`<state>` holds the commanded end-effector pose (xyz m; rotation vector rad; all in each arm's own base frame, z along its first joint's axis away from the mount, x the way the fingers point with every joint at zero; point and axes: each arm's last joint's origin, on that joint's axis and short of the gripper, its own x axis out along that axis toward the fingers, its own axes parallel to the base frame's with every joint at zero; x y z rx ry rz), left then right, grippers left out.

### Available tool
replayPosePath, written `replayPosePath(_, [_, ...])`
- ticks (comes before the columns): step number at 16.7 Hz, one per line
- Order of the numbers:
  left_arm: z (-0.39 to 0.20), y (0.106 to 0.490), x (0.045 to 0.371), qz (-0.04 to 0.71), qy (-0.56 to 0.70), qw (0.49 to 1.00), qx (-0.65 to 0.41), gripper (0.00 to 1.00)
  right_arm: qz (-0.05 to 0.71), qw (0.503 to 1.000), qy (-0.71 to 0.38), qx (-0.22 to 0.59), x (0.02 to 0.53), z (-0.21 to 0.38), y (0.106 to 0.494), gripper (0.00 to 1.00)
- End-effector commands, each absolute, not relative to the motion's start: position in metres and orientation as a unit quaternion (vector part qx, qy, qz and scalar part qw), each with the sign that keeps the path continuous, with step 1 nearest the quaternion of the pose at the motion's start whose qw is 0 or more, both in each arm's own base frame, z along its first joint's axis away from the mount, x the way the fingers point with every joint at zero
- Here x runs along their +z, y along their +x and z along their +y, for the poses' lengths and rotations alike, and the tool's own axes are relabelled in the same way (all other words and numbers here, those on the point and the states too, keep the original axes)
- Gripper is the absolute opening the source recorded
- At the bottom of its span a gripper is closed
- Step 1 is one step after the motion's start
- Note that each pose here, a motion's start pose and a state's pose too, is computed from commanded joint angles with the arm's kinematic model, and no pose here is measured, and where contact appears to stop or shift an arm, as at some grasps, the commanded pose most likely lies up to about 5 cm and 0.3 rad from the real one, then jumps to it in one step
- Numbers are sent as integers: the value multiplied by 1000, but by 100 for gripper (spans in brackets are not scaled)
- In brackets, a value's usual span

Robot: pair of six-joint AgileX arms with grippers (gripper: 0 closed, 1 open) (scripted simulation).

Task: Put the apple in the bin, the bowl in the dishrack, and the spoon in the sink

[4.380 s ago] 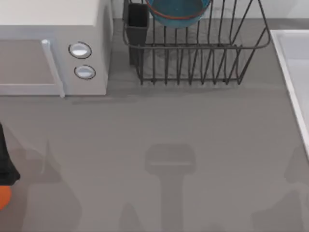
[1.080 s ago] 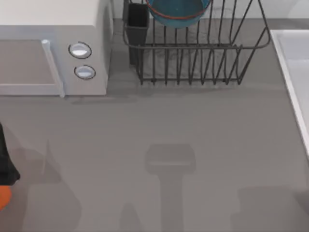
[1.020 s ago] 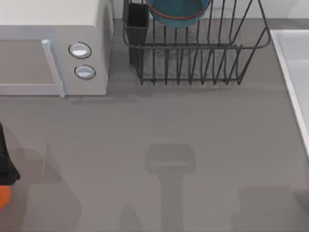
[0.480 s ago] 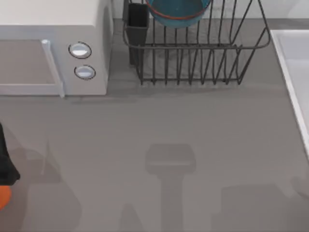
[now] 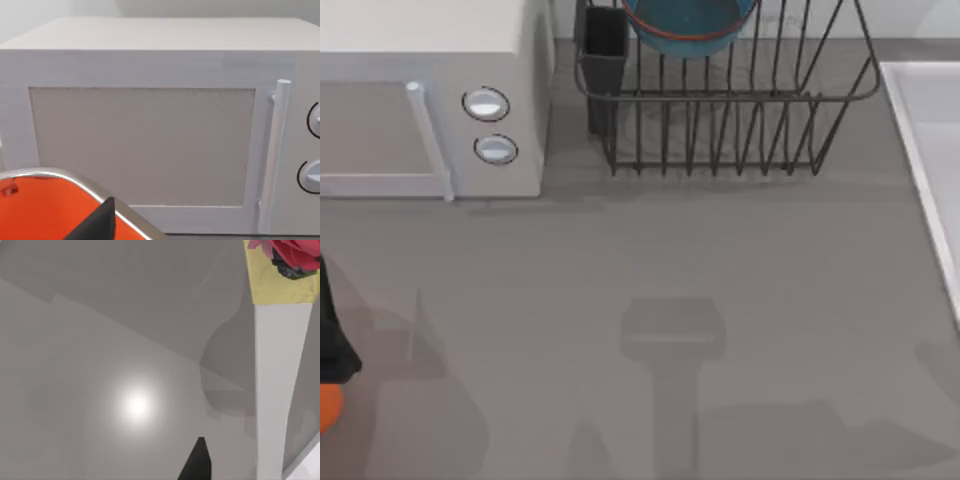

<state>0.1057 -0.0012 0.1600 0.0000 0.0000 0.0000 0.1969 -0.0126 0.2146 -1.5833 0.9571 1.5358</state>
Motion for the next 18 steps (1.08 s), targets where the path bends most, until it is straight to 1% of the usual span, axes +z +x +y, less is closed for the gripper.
replayPosePath(5, [-1,106,160,0,0,1000,0,100,373,359,-611,598,214,-13,199,0])
replayPosePath(8, [-1,106,160,0,0,1000,0,100,375,350,-603,611,222,-15,219,0])
replayPosePath(10, [-1,106,160,0,0,1000,0,100,376,341,-596,622,229,-18,243,0])
replayPosePath(12, [-1,106,160,0,0,1000,0,100,375,333,-592,631,238,-22,275,0])
replayPosePath(18, [-1,106,160,0,0,1000,0,100,365,328,-603,629,258,-38,394,0])
